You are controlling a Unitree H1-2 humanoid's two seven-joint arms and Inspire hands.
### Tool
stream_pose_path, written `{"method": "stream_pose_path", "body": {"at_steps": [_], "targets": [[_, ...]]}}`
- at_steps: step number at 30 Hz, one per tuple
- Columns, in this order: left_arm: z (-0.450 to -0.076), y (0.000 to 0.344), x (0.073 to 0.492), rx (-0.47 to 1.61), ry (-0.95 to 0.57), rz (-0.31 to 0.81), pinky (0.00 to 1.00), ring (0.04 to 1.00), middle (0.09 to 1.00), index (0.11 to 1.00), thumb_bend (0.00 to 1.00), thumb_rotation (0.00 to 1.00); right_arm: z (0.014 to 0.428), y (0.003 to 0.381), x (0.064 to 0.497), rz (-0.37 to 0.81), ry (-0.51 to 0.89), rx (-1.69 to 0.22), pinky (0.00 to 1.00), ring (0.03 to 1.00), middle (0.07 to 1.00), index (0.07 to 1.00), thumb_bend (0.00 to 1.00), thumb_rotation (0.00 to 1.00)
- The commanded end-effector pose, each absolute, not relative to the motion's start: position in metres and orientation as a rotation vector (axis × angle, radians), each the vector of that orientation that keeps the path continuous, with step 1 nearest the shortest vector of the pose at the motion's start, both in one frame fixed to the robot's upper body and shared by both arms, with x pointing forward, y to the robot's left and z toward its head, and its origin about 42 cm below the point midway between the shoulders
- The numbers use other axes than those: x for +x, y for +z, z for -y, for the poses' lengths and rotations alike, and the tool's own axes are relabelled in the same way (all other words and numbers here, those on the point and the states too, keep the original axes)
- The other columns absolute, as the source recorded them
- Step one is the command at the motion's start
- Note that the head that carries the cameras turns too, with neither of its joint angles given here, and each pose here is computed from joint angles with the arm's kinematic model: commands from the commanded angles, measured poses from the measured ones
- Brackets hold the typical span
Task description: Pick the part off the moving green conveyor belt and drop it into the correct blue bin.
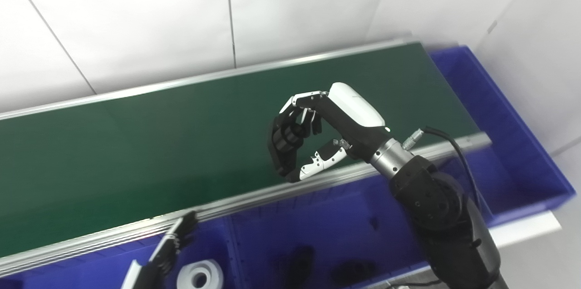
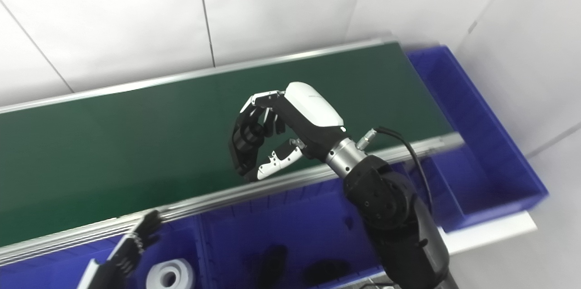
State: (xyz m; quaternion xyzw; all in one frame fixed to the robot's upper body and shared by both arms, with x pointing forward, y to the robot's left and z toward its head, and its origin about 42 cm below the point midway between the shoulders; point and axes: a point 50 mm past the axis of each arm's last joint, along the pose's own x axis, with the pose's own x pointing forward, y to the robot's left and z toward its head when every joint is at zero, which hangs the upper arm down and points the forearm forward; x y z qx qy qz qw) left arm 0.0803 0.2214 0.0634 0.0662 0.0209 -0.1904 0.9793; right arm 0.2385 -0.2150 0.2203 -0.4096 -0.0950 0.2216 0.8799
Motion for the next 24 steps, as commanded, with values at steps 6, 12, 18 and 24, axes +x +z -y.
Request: {"method": "stream_pose_path", "body": {"at_steps": [6,12,18,24], "targets": [[-0.228,0.08,0.081,0.133,-0.397,-0.008,0.88,0.907,0.908,0.913,0.91,1.0,0.225,0.223,0.207,0.166,0.458,-0.879,0.31,0.378,0.479,0.539,0.51,0.0],[-0.231,0.087,0.082,0.134,-0.397,-0.005,0.86,0.9,0.908,0.913,0.9,1.0,0.231,0.218,0.188,0.109,0.462,-0.903,0.33,0.391,0.491,0.528,0.51,0.0],[-0.233,0.095,0.082,0.136,-0.395,-0.009,0.85,0.899,0.913,0.919,0.91,1.0,0.237,0.206,0.171,0.058,0.456,-0.927,0.29,0.364,0.46,0.538,0.51,0.0],[-0.231,0.101,0.084,0.12,-0.402,-0.008,0.88,0.916,0.918,0.924,0.89,1.0,0.238,0.186,0.159,0.008,0.48,-0.963,0.34,0.395,0.483,0.512,0.52,0.0]]}}
